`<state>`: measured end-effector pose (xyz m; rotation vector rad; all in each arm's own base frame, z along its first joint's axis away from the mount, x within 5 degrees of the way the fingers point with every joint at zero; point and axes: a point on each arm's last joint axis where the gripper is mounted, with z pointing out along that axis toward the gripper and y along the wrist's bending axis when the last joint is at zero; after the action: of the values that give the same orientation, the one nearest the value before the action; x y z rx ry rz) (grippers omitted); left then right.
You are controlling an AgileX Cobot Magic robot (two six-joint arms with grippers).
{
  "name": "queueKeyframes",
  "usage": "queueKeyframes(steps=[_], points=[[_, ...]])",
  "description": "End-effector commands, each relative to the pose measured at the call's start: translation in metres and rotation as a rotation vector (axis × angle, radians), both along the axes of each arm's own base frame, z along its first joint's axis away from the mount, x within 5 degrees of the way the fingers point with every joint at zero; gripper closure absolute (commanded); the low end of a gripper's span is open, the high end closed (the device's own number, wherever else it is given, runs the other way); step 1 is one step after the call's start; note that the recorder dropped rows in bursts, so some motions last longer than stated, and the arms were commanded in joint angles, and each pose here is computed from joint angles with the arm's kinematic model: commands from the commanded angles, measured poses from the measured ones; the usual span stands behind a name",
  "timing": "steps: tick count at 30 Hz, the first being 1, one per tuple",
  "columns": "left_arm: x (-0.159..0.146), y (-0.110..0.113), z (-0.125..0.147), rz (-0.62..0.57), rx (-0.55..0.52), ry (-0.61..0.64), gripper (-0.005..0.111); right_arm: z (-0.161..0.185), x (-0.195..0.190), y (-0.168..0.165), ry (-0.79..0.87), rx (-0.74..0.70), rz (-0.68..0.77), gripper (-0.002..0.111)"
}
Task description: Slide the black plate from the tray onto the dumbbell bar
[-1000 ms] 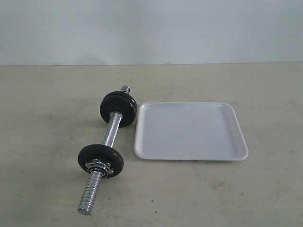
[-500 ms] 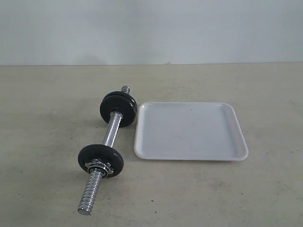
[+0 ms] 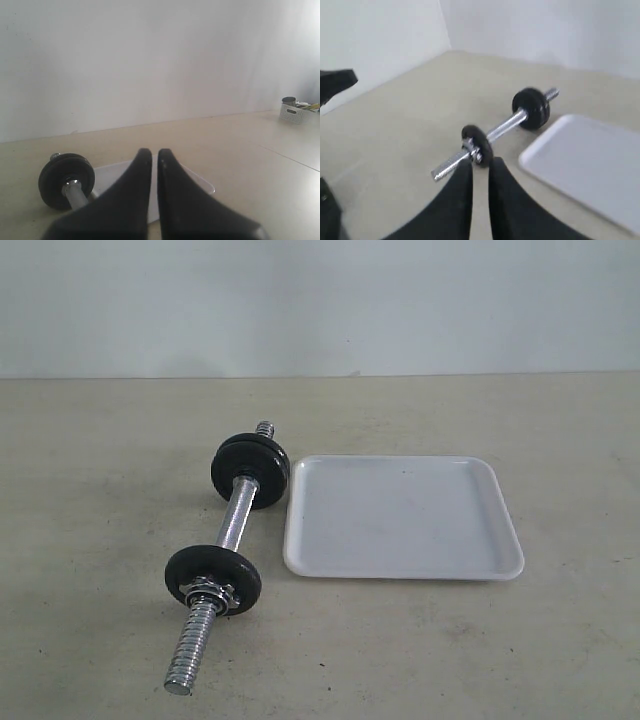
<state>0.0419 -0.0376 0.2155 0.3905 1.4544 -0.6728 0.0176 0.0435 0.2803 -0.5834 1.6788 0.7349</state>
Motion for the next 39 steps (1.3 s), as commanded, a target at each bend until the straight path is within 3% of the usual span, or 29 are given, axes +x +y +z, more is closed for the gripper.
queueKeyframes(steps=[1,3,8,15,39], points=[[0.0,0.001,-0.001,0.009,-0.003,0.004,0.102,0.014,0.007,-0.007,-0.228,0.009,-0.102,0.1],[0.0,0.001,-0.001,0.009,-0.003,0.004,0.102,0.009,0.012,-0.007,-0.294,-0.041,-0.131,0.1],[0.0,0.001,-0.001,0.009,-0.003,0.004,0.102,-0.042,0.034,-0.013,-0.219,-0.013,-0.34,0.1],[0.0,0.001,-0.001,0.009,-0.003,0.004,0.102,-0.075,0.036,-0.018,-0.174,0.001,-0.422,0.1],[0.0,0.001,-0.001,0.008,-0.003,0.004,0.102,-0.08,0.032,-0.017,-0.126,-0.005,-0.406,0.1]])
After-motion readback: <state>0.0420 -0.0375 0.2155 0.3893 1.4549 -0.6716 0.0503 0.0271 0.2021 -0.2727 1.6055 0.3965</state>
